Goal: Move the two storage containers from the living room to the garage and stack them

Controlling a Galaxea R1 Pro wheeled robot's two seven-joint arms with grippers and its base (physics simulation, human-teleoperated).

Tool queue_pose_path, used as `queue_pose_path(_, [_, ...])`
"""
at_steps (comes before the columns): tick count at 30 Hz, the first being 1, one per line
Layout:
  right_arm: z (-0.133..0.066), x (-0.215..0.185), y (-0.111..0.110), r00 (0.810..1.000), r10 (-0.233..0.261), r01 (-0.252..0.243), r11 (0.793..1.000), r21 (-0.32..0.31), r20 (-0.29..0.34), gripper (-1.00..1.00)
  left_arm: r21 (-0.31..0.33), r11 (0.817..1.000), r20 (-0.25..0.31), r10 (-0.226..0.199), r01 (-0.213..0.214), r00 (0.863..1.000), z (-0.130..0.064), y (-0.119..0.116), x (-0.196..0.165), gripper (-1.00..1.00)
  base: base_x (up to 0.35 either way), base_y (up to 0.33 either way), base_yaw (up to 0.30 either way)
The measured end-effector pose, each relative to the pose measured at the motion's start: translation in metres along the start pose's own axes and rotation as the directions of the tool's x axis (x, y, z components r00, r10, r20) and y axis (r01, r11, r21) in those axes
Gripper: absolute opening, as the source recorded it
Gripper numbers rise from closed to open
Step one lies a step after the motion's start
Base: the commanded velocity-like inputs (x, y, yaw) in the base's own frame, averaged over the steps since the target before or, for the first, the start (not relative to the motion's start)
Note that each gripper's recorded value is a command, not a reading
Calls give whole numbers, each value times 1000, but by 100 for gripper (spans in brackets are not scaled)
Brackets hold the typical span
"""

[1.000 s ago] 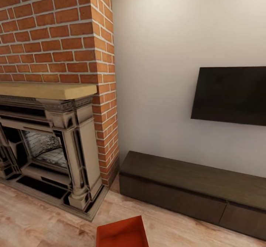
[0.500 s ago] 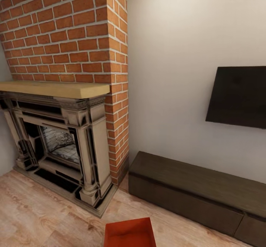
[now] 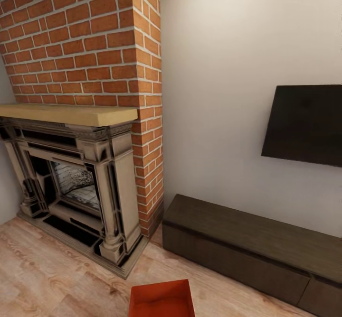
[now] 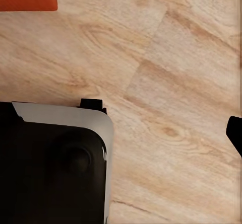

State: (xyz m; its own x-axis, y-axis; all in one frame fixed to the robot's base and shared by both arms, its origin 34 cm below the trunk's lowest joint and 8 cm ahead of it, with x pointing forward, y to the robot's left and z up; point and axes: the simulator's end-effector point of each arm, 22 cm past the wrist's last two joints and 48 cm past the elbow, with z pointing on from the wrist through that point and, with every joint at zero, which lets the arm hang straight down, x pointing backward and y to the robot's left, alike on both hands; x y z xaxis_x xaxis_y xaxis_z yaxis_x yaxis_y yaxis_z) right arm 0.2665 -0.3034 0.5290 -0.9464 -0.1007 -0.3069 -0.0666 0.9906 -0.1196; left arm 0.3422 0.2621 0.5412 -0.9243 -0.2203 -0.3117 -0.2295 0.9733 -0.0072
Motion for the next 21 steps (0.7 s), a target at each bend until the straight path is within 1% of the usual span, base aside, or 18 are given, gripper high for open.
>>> queue_pose_path(7, [0, 0, 0, 1000, 0, 0, 1000, 0, 0, 100, 0, 1000, 0, 0, 0, 1000, 0, 0, 0, 100, 0, -14, 0])
queue_pose_path(12, [0, 0, 0, 1000, 0, 0, 1000, 1, 1, 100, 1, 1000, 0, 0, 0, 1000, 0, 0, 0, 100, 0, -182, 0])
queue_pose_path(15, [0, 0, 0, 1000, 0, 0, 1000, 0, 1, 100, 0, 1000, 0, 0, 0, 1000, 0, 0, 0, 100, 0, -103, 9])
queue_pose_path(18, [0, 0, 0, 1000, 0, 0, 1000, 0, 0, 100, 0, 1000, 0, 0, 0, 1000, 0, 0, 0, 100, 0, -35, 111])
queue_pose_path(21, [0, 0, 0, 1000, -1, 1, 1000, 0, 0, 100, 0, 1000, 0, 0, 0, 1000, 0, 0, 0, 100, 0, -11, 219])
